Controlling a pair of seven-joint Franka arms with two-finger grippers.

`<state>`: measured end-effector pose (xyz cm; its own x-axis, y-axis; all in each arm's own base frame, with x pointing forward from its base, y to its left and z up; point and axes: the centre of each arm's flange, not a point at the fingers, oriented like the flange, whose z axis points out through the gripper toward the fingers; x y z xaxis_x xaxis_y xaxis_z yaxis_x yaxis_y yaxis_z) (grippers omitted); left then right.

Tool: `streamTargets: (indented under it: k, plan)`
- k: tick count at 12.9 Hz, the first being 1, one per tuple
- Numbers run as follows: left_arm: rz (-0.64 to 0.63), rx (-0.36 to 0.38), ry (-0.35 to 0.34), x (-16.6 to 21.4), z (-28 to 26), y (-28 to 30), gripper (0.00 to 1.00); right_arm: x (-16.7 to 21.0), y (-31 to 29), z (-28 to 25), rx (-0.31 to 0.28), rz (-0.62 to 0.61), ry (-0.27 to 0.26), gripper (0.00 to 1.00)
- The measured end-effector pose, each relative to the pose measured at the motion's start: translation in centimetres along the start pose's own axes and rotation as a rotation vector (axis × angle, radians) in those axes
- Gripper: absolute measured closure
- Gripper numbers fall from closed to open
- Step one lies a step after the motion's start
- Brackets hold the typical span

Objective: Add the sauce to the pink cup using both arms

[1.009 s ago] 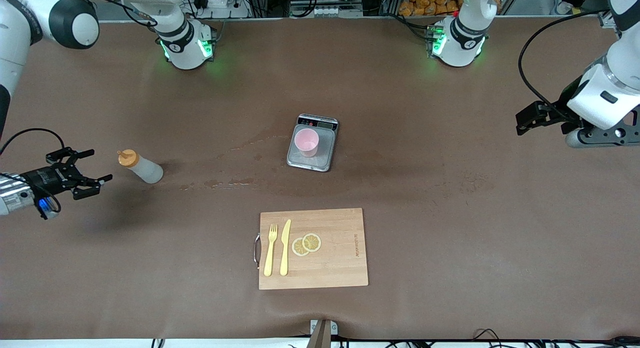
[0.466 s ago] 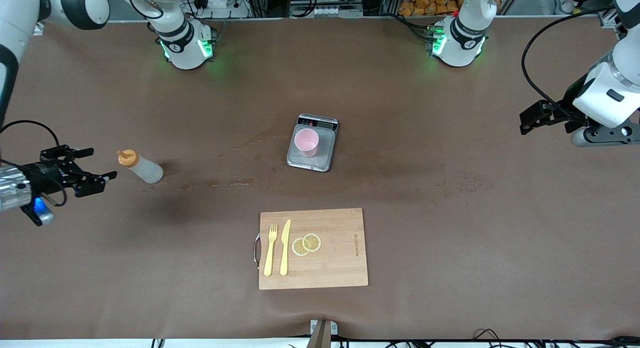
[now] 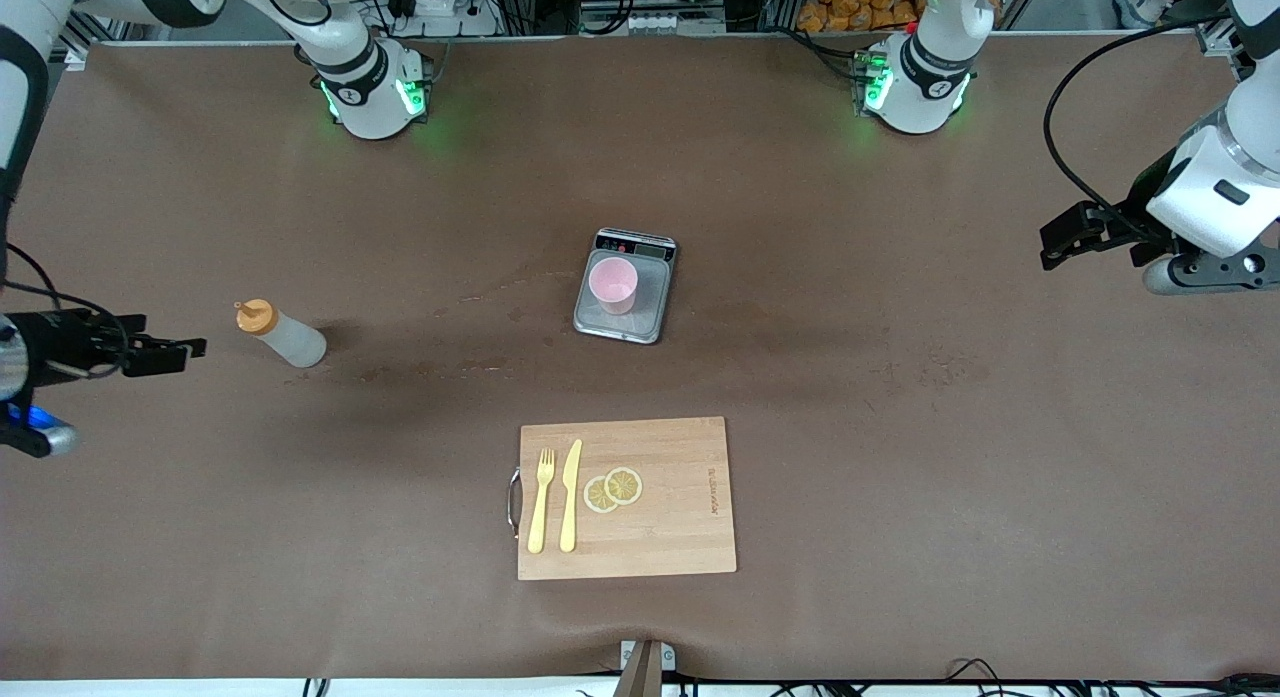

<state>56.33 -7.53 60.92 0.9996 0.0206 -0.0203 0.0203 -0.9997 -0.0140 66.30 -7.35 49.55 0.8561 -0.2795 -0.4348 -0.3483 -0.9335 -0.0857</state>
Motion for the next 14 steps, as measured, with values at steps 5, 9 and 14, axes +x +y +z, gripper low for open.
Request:
streamTargets:
  k: [5,9,14]
  plan:
    - [-0.001,0.000,-0.003,0.0,0.1,0.0,0.00,-5.8,-5.0,-0.5,0.030,-0.095,0.352,0.00]
    - [-0.001,0.000,-0.003,0.0,0.1,-0.1,0.00,-11.2,-4.4,3.2,-0.021,-0.151,0.449,0.00]
    - [-0.001,0.000,0.001,0.0,0.0,0.0,0.00,-12.2,-4.7,-4.5,-0.090,-0.162,0.522,0.00]
